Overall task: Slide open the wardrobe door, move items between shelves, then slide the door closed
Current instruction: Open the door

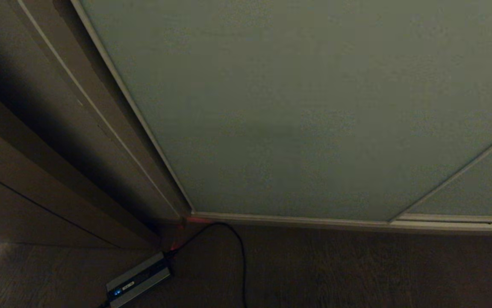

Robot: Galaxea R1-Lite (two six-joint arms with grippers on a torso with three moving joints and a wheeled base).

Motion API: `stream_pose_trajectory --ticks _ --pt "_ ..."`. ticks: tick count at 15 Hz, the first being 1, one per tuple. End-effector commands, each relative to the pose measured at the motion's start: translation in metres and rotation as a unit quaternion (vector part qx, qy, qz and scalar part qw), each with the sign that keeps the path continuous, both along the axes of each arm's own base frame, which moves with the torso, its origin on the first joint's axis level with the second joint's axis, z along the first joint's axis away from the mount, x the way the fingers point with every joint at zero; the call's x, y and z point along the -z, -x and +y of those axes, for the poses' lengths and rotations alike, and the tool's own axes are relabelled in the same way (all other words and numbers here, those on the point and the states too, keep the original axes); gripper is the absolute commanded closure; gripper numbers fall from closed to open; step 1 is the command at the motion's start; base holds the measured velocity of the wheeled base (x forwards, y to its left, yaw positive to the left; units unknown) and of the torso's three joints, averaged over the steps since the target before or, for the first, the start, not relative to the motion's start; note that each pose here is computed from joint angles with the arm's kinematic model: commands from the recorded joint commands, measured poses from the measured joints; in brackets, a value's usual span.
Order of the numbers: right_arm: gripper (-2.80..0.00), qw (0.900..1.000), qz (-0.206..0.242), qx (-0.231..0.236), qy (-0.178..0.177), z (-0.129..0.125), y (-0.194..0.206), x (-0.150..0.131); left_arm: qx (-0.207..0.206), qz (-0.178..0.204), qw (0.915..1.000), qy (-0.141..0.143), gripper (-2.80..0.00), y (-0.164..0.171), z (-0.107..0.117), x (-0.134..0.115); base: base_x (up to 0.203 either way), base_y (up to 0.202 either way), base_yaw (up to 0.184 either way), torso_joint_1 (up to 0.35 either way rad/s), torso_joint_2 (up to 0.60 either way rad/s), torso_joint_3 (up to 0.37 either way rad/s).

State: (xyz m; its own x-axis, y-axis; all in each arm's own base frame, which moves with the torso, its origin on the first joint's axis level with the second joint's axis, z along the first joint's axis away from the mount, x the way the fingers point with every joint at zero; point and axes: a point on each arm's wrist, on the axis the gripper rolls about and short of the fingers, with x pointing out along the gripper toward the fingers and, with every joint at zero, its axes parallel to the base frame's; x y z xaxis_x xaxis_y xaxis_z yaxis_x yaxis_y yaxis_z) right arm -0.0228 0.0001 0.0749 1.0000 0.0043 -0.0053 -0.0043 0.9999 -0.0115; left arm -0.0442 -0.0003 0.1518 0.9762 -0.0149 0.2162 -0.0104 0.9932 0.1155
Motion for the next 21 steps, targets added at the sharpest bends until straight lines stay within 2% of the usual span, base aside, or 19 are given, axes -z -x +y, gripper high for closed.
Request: stream_pose_trajectory --ticks 1,4,9,13,15,17,21 --pt "0.0 1.0 0.001 0.0 0.0 0.0 0.0 0.001 0.001 -0.021 0.9998 0.0 0.0 0.002 0.0 -0.043 0.0 0.0 0.0 0.0 0.0 0.0" --pt "0.0 1.0 0.001 0.0 0.0 0.0 0.0 0.001 0.004 -0.05 0.9988 0.005 0.0 -0.012 0.0 -0.117 0.0 0.0 0.0 0.0 0.0 0.0" --pt "0.0 1.0 0.001 0.0 0.0 0.0 0.0 0.001 0.01 -0.138 0.9903 0.007 0.0 -0.055 0.0 -0.188 0.0 0.0 0.0 0.0 0.0 0.0" --pt "0.0 1.0 0.001 0.0 0.0 0.0 0.0 0.001 0.018 -0.187 0.9821 0.008 0.0 -0.089 -0.001 -0.212 0.0 0.0 0.0 0.0 0.0 0.0" --pt "0.0 1.0 0.002 0.0 0.0 0.0 0.0 0.001 0.023 -0.207 0.978 0.019 0.0 -0.107 -0.001 -0.223 0.0 0.0 0.0 0.0 0.0 0.0" --pt "0.0 1.0 0.002 0.0 0.0 0.0 0.0 0.001 0.029 -0.22 0.9746 0.027 0.0 -0.115 -0.001 -0.231 0.0 0.0 0.0 0.0 0.0 0.0" --pt "0.0 1.0 0.001 0.0 0.0 0.0 0.0 0.001 0.031 -0.263 0.9639 0.027 0.0 -0.129 -0.001 -0.239 0.0 0.0 0.0 0.0 0.0 0.0"
